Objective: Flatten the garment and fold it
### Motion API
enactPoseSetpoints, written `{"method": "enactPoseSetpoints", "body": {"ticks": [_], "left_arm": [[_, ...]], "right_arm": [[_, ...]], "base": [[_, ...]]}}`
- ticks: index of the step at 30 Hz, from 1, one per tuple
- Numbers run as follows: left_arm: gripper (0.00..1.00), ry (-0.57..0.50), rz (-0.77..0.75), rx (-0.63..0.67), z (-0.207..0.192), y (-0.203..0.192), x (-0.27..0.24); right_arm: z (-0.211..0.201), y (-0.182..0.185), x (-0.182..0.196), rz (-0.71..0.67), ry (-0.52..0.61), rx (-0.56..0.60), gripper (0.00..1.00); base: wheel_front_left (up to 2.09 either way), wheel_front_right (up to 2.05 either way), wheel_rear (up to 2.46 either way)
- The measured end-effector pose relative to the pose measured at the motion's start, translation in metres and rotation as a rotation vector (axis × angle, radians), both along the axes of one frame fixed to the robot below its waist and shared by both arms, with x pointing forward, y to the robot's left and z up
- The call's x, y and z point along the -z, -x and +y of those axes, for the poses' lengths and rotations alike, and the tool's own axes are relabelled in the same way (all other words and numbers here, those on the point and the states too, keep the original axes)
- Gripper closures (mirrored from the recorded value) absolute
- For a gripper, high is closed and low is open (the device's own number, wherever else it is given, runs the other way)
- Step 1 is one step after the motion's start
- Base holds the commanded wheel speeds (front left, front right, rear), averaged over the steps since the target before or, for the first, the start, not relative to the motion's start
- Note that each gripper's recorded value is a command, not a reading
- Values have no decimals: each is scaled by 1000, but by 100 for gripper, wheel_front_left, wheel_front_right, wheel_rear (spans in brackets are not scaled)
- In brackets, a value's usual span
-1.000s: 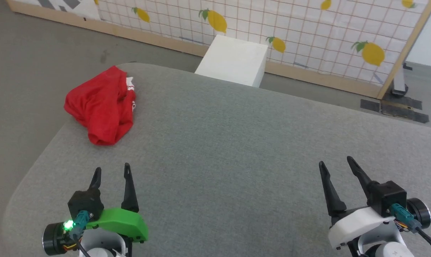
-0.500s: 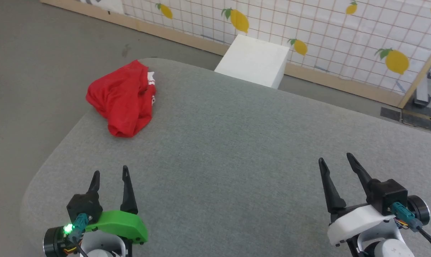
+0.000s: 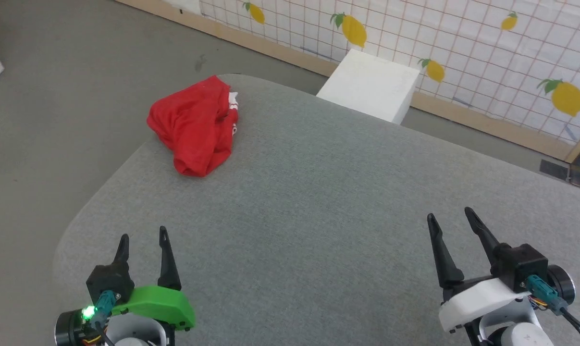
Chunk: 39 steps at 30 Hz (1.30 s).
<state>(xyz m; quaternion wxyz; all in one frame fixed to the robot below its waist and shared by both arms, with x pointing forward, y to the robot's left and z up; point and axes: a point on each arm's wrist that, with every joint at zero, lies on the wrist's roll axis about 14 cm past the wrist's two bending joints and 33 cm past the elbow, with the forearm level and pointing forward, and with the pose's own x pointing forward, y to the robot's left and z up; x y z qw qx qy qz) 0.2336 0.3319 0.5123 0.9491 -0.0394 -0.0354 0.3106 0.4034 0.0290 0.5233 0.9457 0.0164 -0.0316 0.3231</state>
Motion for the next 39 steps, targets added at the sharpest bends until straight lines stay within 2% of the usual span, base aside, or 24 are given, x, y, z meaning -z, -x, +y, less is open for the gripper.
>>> {"method": "enactPoseSetpoints", "body": {"ticks": [27, 31, 39], "left_arm": [[0, 27, -16, -191, 33, 57, 3], [0, 16, -58, -162, 42, 38, -14], [0, -2, -89, -90, 86, -42, -67]], "right_arm": [[65, 8, -5, -14, -38, -173, 0], [73, 2, -7, -24, -44, -189, 0], [91, -18, -11, -50, -45, -218, 0]], "base": [[0, 0, 0], [0, 0, 0], [0, 0, 0]]}}
